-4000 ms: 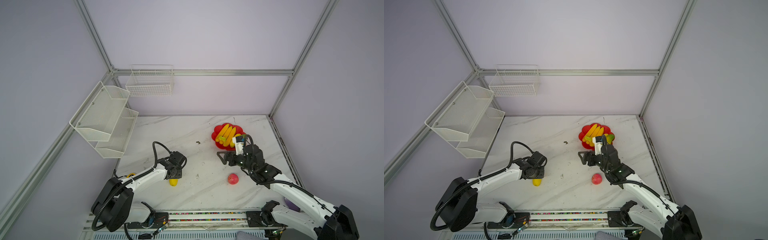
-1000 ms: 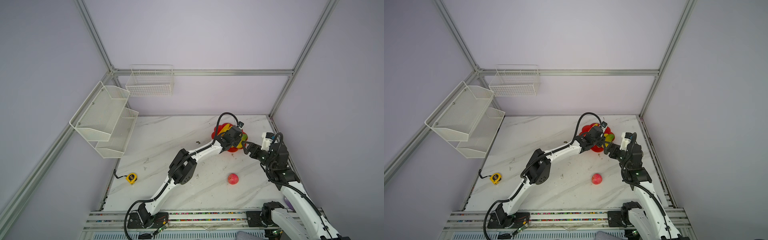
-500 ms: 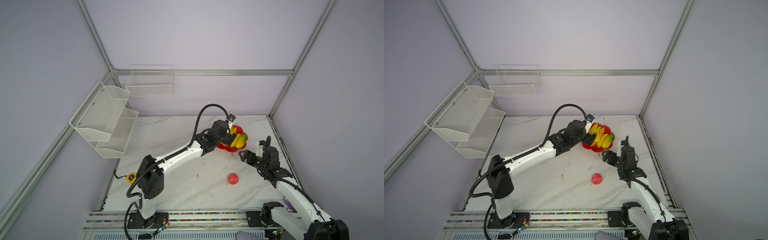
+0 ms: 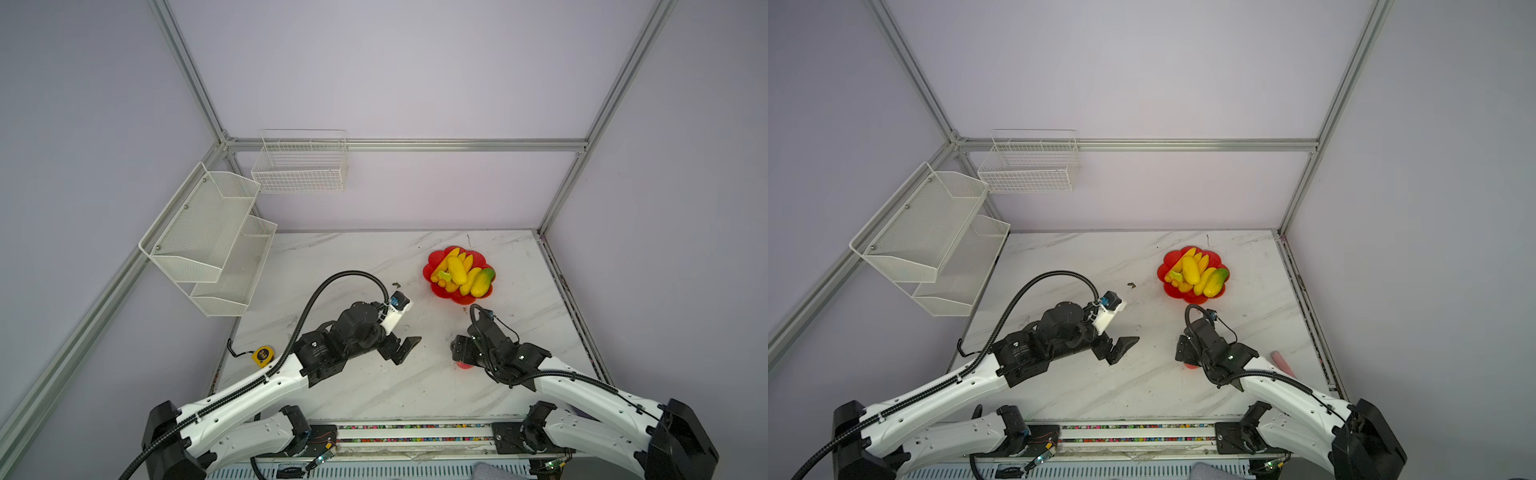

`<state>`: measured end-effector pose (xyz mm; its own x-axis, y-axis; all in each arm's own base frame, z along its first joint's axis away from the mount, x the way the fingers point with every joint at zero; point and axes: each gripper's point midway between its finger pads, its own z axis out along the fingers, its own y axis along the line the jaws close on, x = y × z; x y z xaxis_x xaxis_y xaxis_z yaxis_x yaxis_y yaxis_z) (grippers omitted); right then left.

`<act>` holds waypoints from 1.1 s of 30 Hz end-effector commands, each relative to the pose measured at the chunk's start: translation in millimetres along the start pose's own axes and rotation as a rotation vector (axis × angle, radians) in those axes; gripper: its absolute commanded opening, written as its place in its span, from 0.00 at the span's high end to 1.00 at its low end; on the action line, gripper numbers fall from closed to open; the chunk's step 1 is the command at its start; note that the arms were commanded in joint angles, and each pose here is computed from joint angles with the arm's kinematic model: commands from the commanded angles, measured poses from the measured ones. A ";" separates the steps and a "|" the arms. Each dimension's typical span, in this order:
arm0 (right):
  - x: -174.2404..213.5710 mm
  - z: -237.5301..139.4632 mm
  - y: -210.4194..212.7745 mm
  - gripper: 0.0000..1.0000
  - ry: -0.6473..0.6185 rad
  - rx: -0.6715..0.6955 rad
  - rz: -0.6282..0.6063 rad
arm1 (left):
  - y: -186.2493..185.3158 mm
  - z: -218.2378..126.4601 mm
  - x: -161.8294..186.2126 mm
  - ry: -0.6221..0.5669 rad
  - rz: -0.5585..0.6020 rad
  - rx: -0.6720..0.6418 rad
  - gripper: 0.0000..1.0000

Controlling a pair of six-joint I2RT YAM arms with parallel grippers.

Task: Place and organize the fake fruits in the fruit bowl
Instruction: 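Open the left gripper and withdraw it while the right gripper grasps the red apple, then carry the red apple with the right gripper and lower it into the bowl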

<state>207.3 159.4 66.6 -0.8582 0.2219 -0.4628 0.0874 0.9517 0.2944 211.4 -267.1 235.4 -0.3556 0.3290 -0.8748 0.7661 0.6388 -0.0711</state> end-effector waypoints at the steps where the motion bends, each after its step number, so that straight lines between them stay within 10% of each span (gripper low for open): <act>1: 8.4 -1.4 -15.6 0.13 -0.012 0.156 0.002 | -2.5 -8.0 13.9 -0.020 -0.055 0.024 0.00; 21: 5.5 3.4 17.3 0.44 -0.017 0.066 -0.011 | 9.9 -8.5 10.7 -0.039 -0.054 -0.048 0.00; 33: -171.5 -36.3 27.1 0.47 -0.261 -0.004 -0.077 | 33.9 -14.6 -26.3 -0.175 -0.073 -0.191 0.00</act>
<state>306.4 151.3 169.0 -0.7188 0.3001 -0.6271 0.1045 0.9384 0.3293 222.2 -246.2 234.2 -0.3592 0.2613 -0.8959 0.6775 0.7332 -0.0577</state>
